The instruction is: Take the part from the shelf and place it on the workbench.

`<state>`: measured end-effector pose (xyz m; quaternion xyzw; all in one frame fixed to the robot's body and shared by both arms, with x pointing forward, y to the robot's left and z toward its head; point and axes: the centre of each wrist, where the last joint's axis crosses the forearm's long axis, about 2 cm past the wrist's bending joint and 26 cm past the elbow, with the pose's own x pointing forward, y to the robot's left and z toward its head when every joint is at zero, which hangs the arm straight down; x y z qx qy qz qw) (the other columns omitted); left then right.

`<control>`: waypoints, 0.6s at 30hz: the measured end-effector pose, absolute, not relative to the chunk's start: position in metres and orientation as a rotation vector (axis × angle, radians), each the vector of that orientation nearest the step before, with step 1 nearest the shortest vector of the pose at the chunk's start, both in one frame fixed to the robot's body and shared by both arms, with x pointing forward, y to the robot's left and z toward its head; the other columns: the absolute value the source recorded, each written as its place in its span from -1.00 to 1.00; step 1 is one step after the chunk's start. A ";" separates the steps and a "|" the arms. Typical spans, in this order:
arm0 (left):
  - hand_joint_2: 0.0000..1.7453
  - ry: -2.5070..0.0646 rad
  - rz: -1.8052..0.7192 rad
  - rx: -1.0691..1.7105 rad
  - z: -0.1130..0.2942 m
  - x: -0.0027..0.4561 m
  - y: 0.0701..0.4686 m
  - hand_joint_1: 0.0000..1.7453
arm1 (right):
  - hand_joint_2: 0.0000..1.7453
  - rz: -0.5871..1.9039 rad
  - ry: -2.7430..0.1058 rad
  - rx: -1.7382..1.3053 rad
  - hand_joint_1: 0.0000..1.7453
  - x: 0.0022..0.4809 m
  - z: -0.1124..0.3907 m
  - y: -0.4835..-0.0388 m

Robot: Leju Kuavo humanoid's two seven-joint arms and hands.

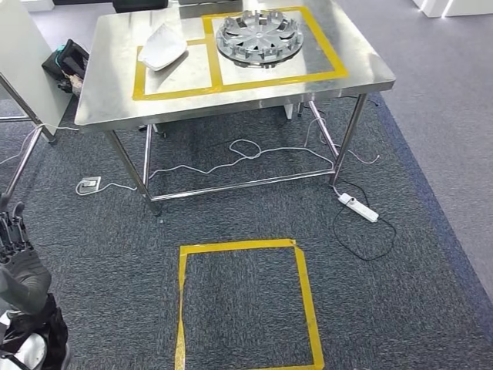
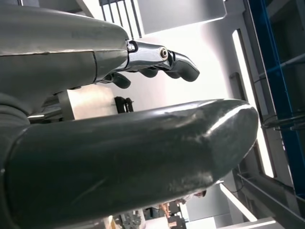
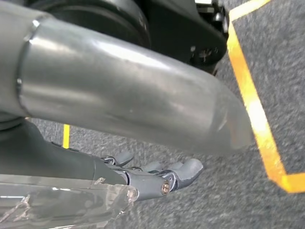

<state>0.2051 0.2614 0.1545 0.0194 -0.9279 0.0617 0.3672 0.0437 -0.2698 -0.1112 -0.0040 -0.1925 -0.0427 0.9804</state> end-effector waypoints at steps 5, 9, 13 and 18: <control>-1.00 -2.389 0.158 0.045 0.156 0.206 0.261 -1.00 | -1.00 -0.088 -0.385 -0.008 -1.00 0.042 -0.111 -0.270; -1.00 -2.390 0.156 0.045 0.156 0.207 0.262 -1.00 | -1.00 -0.084 -0.378 -0.007 -1.00 0.039 -0.112 -0.270; -1.00 -2.387 0.153 0.052 0.155 0.206 0.262 -1.00 | -1.00 -0.081 -0.382 -0.010 -1.00 0.039 -0.112 -0.270; -1.00 -2.389 0.149 0.075 0.155 0.205 0.262 -1.00 | -1.00 -0.072 -0.402 -0.029 -1.00 0.041 -0.111 -0.270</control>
